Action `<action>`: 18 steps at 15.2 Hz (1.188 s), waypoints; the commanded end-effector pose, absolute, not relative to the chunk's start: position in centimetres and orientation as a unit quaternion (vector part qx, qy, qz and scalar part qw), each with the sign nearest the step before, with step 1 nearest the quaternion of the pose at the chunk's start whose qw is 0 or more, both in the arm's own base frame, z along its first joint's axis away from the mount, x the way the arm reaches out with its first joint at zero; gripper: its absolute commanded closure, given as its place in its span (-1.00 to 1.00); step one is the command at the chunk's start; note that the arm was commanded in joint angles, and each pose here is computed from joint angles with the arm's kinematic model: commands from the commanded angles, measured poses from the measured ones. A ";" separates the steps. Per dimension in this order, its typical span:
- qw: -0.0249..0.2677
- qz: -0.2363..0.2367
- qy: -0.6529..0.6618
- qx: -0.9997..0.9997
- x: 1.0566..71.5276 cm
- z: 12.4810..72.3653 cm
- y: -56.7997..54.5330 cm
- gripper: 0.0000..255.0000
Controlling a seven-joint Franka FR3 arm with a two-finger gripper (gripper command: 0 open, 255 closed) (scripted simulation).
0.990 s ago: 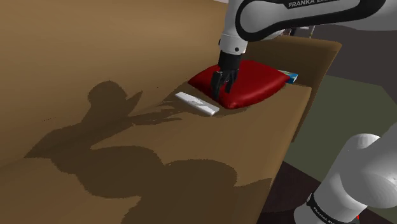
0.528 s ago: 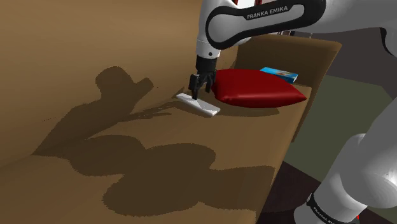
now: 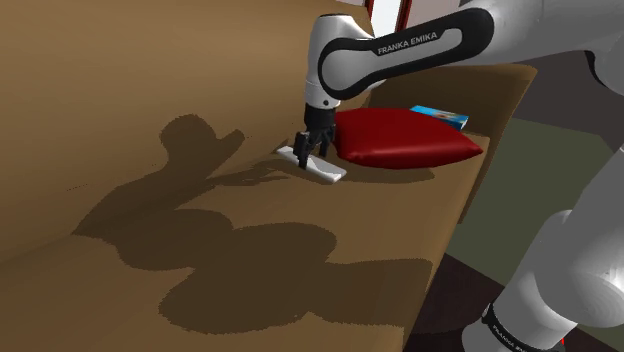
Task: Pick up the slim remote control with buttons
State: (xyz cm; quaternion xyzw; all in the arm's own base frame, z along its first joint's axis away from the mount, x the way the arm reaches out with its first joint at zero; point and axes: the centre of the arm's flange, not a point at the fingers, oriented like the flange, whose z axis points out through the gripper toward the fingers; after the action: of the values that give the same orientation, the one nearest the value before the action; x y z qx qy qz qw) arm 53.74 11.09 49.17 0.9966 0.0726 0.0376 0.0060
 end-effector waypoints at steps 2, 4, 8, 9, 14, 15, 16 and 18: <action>0.006 0.037 0.072 0.997 53.8 48.8 11.0 1.00; 0.006 0.037 0.072 0.997 53.8 48.7 11.0 1.00; 0.006 0.037 0.072 0.997 53.8 48.7 11.0 1.00; 0.006 0.037 0.072 0.997 53.8 48.7 11.0 1.00; 0.006 0.037 0.072 0.997 53.8 50.3 11.1 1.00; 0.006 0.037 0.072 0.997 53.8 50.9 11.1 1.00; 0.006 0.037 0.072 0.997 53.8 51.4 11.1 1.00; 0.006 0.037 0.072 0.997 53.8 52.4 11.1 1.00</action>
State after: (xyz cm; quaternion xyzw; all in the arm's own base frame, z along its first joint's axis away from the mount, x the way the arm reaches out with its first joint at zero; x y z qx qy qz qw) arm 53.78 11.00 51.94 0.9967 0.0722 0.0371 0.0061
